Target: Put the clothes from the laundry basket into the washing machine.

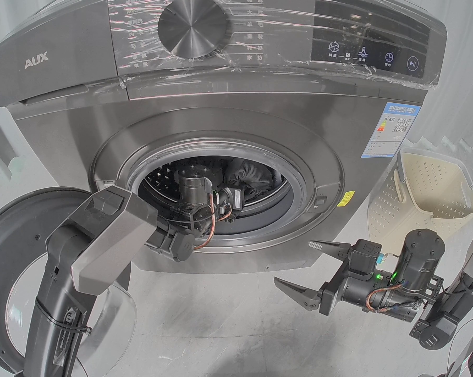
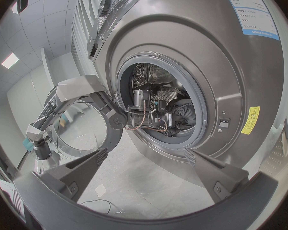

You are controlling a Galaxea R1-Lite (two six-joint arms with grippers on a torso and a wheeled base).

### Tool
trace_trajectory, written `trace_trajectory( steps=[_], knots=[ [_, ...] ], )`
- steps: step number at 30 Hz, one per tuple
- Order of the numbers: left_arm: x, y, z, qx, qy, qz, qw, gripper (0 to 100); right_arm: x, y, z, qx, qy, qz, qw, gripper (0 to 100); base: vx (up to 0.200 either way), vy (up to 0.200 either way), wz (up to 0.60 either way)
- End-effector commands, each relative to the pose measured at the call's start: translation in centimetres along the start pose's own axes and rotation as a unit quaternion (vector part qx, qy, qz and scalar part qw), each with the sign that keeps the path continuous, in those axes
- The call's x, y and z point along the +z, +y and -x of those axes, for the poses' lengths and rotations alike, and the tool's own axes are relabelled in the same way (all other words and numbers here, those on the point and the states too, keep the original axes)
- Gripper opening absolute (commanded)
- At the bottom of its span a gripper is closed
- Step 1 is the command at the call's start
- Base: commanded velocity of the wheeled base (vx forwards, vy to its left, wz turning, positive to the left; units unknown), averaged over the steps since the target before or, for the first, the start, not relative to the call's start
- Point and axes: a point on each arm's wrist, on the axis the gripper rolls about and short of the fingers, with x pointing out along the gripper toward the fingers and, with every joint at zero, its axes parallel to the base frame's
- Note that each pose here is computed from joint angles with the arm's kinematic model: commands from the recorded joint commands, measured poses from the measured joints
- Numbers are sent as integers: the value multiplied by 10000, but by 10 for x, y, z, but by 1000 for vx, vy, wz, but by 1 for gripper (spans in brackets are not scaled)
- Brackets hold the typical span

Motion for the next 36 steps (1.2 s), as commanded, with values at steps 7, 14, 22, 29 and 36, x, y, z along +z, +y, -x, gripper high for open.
trace_trajectory(
  steps=[7,14,22,29,36],
  knots=[
    [30,34,-36,669,-1102,186,9915,0,0,0,-3,6,-27,-1,10000,100,0,0,0],
    [32,37,-37,768,-1127,315,9902,0,0,0,-3,6,-42,1,10000,100,0,0,0],
    [27,27,-28,665,-777,327,9942,100,0,0,-3,14,-42,1,10000,100,0,0,0],
    [20,10,1,407,259,197,9986,100,-2,2,-4,45,-4,-1,10000,100,0,0,0],
    [2,7,9,250,669,81,9974,100,-3,2,-5,45,19,-5,10000,100,0,0,0]
  ],
)
